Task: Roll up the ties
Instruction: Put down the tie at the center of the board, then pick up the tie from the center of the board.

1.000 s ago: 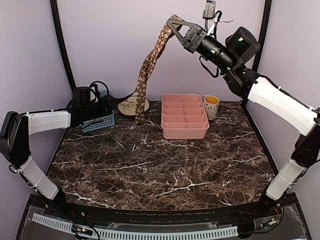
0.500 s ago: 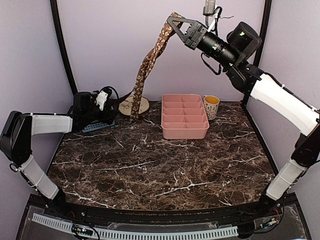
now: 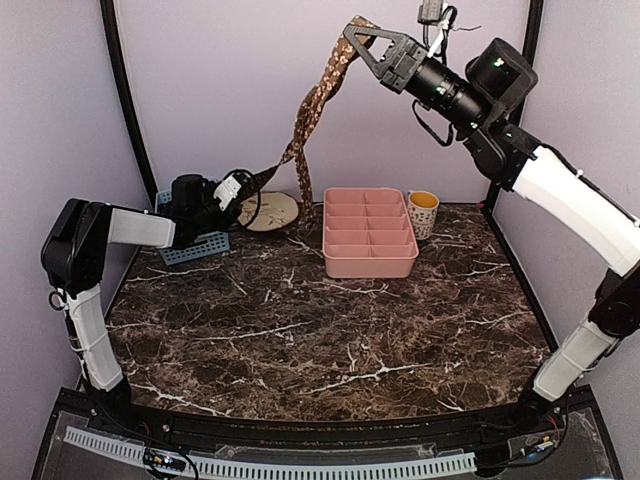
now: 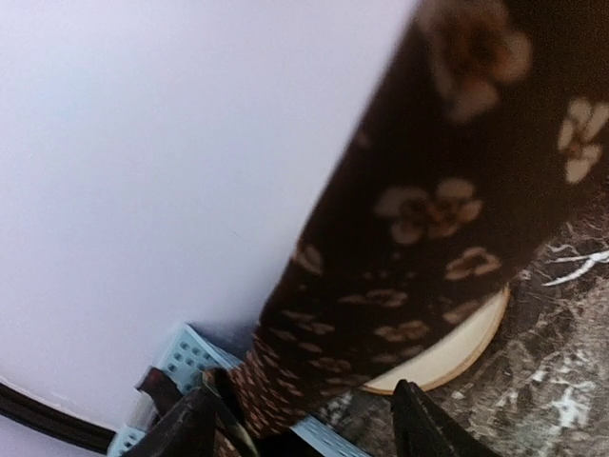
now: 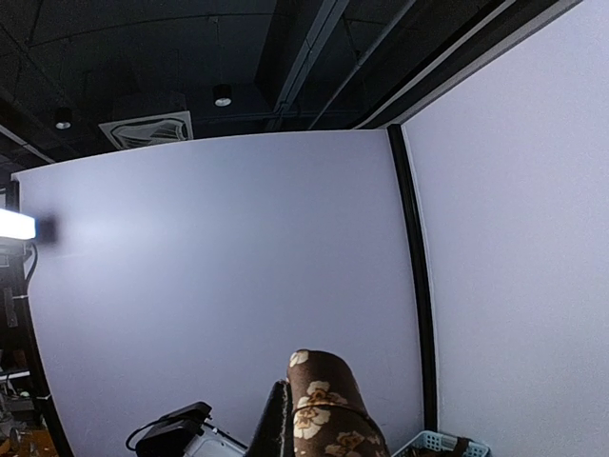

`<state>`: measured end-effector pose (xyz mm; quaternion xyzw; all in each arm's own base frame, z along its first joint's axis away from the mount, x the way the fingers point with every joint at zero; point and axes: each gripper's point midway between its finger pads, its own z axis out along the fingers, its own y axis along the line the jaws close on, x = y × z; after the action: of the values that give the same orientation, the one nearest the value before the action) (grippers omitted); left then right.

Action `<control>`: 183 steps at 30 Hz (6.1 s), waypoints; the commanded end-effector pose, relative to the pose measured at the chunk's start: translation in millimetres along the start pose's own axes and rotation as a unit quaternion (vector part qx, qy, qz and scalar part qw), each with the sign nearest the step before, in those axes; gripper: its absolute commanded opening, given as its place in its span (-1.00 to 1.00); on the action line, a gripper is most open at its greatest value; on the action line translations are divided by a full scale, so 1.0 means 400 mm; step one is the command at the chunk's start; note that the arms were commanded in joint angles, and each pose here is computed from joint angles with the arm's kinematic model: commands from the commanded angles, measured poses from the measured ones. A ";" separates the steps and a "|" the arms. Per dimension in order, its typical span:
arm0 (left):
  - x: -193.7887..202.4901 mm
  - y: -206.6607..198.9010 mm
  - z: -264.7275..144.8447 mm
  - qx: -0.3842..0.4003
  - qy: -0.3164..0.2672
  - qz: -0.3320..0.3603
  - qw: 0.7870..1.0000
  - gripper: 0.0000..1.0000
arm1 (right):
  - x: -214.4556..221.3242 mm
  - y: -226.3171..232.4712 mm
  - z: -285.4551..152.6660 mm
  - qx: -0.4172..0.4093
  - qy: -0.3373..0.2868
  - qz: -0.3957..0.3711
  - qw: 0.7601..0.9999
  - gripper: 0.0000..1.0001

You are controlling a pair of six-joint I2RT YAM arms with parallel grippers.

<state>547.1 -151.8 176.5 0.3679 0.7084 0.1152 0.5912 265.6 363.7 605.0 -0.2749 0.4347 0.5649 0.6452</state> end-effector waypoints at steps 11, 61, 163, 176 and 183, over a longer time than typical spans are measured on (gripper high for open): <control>-0.252 0.152 -0.036 -0.044 -0.143 0.011 0.989 -1.00 | -0.081 0.037 -0.052 0.016 -0.033 -0.038 0.999 -1.00; -0.944 -0.587 -0.699 0.431 -0.484 -0.141 0.748 -1.00 | -0.100 -0.009 -0.525 0.310 0.009 -0.028 0.950 -1.00; -0.070 -0.522 -0.337 0.299 0.184 -0.314 0.882 0.34 | 0.921 -0.303 -1.008 0.437 0.433 0.346 0.708 -0.37; -0.043 -0.733 -0.224 0.324 0.255 -0.229 0.882 0.36 | 1.020 -0.309 -0.829 0.368 0.485 0.298 0.736 -0.06; -0.011 -0.625 -0.243 0.281 0.265 -0.238 0.891 -0.61 | 1.130 -0.341 -0.925 0.402 0.535 0.288 0.685 -0.36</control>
<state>356.7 -334.4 29.6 0.3118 0.9035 -0.1584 0.2477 289.9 251.5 39.2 -0.1021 0.9393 0.2886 0.1547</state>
